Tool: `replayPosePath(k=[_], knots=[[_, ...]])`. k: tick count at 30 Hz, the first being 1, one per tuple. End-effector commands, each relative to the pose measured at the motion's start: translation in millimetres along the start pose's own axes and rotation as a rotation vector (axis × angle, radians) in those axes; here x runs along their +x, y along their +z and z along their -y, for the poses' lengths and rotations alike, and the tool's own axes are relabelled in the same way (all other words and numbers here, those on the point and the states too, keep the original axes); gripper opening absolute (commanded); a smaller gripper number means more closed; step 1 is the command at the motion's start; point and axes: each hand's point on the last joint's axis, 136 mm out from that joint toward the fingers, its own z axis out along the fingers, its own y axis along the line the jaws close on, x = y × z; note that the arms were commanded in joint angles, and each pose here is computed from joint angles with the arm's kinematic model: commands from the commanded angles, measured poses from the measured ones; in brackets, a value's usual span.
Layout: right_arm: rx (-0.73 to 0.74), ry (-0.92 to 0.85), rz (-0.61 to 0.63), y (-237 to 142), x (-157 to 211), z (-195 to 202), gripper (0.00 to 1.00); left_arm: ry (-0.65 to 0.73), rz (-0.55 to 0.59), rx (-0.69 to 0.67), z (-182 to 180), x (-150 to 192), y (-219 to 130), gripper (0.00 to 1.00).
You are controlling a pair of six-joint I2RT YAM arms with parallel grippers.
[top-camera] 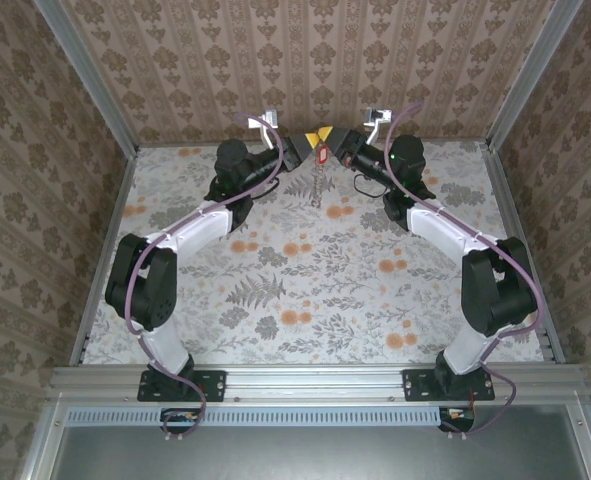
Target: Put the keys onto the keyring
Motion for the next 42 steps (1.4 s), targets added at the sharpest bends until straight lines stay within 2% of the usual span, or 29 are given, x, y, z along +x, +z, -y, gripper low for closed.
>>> replayPosePath(k=[1, 6, 14, 21, 25, 27, 32, 36, 42], knots=[[-0.057, -0.009, -0.005, 3.1, 0.0, -11.1, 0.33, 0.034, 0.035, 0.059, 28.4, -12.1, -4.0, 0.0], [-0.059, -0.008, -0.011, 1.4, 2.8, -11.3, 0.26, 0.034, 0.034, 0.057, 27.4, -11.2, -4.1, 0.0], [-0.067, -0.008, -0.023, -2.2, 6.8, -13.6, 0.25, 0.036, 0.036, 0.054, 26.4, -11.2, -4.0, 0.0], [-0.065, -0.007, -0.031, -2.8, 9.6, -11.7, 0.13, 0.034, 0.035, 0.054, 25.7, -11.1, -3.2, 0.0], [-0.057, -0.018, -0.034, -2.0, 8.5, -11.6, 0.0, 0.035, 0.031, 0.058, 26.2, -10.6, -2.0, 0.0], [-0.048, -0.027, -0.039, -2.0, 6.9, -9.8, 0.0, 0.044, 0.021, 0.055, 25.4, -10.0, -2.4, 0.0], [-0.012, -0.073, -0.086, -4.9, -5.0, -2.9, 0.0, 0.1, -0.024, 0.055, 25.7, -17.4, -9.7, 0.24], [-0.005, -0.123, -0.154, -8.5, -10.9, 0.4, 0.0, 0.128, -0.051, 0.055, 19.3, -31.4, -20.7, 0.32], [-0.02, -0.208, -0.303, -11.9, -6.7, 9.5, 0.0, 0.159, -0.156, 0.079, 16.6, -36.4, -25.8, 0.35]])
